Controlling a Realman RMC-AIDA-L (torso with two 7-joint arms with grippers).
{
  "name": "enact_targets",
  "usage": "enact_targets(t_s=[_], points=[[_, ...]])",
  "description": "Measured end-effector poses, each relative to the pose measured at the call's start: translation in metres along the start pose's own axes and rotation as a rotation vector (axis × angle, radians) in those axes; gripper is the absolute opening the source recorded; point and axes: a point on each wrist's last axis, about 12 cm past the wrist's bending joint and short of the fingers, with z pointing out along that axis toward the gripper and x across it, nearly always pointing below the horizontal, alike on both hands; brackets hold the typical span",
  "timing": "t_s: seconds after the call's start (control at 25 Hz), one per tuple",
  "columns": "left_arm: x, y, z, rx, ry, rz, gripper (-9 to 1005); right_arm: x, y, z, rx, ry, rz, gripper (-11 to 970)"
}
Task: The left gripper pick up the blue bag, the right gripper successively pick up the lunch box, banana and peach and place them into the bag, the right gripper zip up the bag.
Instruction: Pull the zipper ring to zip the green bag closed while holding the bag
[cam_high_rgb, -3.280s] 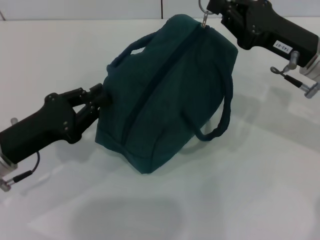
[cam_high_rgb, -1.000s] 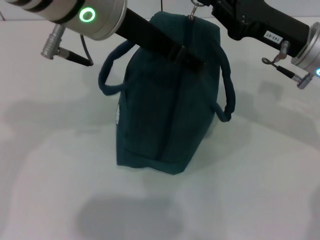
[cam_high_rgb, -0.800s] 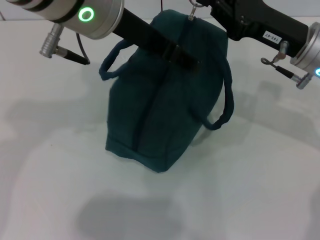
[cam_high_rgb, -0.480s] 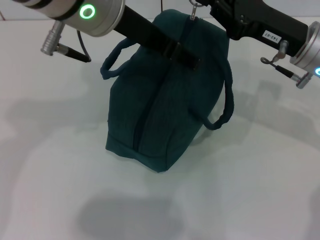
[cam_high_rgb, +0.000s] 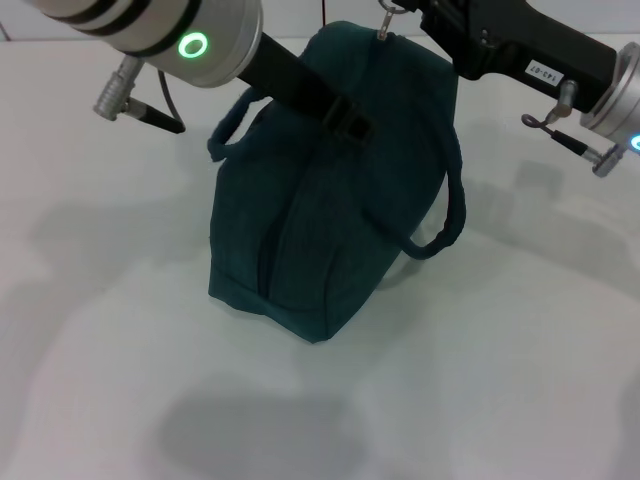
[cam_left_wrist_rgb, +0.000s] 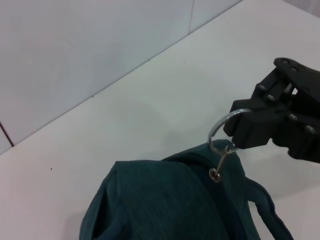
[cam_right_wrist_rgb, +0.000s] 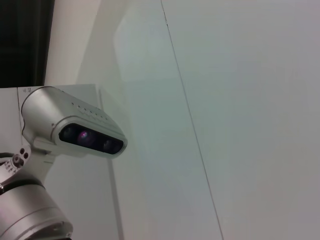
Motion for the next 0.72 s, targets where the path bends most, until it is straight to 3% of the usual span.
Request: enact_targets(t_s=[0.44, 0.72], points=[[-0.0016, -0.0029, -0.0025, -0.007, -0.015, 0.033, 253, 0.0001, 0.0002, -0.0004, -0.001, -0.001, 0.001, 9], [-0.0019, -0.0012, -0.0028, -0.013, -0.033, 0.064, 194, 0.0017, -0.0007, -0.0041, 0.018, -0.003, 0.009, 10]])
